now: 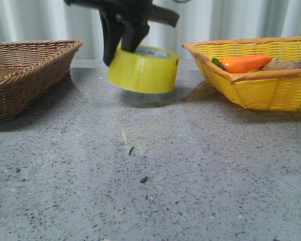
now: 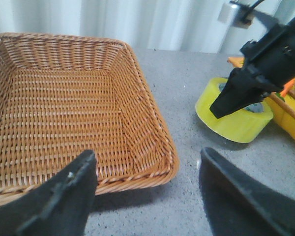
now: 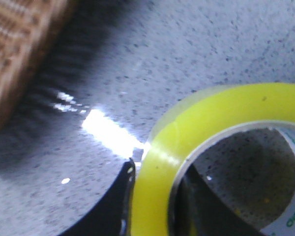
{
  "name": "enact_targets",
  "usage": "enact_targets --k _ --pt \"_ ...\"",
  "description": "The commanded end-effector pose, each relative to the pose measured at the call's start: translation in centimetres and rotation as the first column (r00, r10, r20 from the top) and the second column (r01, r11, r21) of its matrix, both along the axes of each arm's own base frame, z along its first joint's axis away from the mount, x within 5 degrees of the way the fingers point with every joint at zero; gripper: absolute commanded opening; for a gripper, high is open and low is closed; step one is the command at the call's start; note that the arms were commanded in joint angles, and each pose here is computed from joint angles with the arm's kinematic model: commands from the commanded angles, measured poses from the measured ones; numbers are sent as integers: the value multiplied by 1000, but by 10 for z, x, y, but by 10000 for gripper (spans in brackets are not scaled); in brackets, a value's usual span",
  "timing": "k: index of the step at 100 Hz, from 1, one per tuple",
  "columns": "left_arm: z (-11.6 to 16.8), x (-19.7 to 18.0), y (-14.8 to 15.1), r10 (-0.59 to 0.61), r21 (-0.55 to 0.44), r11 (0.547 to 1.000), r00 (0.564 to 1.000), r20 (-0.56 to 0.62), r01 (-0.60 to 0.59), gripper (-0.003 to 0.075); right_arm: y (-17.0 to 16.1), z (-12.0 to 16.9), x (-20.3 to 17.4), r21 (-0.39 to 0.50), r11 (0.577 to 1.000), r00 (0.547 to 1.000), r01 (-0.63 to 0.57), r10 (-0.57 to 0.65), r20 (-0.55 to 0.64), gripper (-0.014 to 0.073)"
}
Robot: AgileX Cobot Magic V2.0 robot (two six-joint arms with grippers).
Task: Transfer tape with both arms
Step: 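Carry the tape roll to the table center and release it, then lower the left gripper onto the tape roll and grasp its rim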
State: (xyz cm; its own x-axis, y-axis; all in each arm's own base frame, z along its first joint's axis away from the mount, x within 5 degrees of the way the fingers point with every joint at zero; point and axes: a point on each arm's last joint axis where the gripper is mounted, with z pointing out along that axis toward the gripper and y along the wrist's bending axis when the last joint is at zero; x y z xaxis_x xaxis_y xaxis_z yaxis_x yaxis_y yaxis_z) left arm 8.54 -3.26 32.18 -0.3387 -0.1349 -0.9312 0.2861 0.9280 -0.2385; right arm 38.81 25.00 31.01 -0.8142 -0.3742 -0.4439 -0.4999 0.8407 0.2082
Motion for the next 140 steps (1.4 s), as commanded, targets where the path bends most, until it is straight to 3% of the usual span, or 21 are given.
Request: enact_targets --k 1,8,20,29,36,43,64,77,92,105,117,140 --pt "11 3 -1 3 -26 1000 999 52 -2 419 -8 41 -6 61 998 992 20 -28 126 64" --pt "10 3 -1 3 -24 1000 999 46 -1 419 -8 42 -6 64 998 991 22 -30 133 166" --pt "10 3 -1 3 -25 1000 999 48 -2 419 -11 53 -11 81 997 989 19 -31 147 421" --pt "10 3 -1 3 -25 1000 999 48 -2 419 -16 75 -22 115 993 983 13 -34 182 501" --pt "10 3 -1 5 -26 1000 999 52 -3 419 -25 100 -37 143 990 973 6 -38 227 467" --pt "11 3 -1 7 -28 1000 998 59 -5 419 -36 130 -57 177 984 958 -5 -47 284 374" --pt "13 3 -2 5 -65 998 998 60 -1 419 -83 209 -137 250 966 893 -66 -54 447 -49" --pt "21 5 -4 -24 -20 999 995 96 26 419 -109 225 -188 264 959 861 -106 -44 507 -41" --pt "34 20 -12 -91 23 996 990 110 89 419 -137 205 -234 299 948 828 -109 -80 555 -42" --pt "46 42 -24 -159 85 985 982 102 151 419 -163 174 -267 348 931 742 -110 -156 652 -42" --pt "57 68 -42 -231 126 967 970 72 220 419 -179 138 -290 385 917 697 -110 -205 687 -42" --pt "70 126 -92 -349 140 927 937 -21 348 419 -201 90 -325 392 914 688 -110 -214 694 -42"
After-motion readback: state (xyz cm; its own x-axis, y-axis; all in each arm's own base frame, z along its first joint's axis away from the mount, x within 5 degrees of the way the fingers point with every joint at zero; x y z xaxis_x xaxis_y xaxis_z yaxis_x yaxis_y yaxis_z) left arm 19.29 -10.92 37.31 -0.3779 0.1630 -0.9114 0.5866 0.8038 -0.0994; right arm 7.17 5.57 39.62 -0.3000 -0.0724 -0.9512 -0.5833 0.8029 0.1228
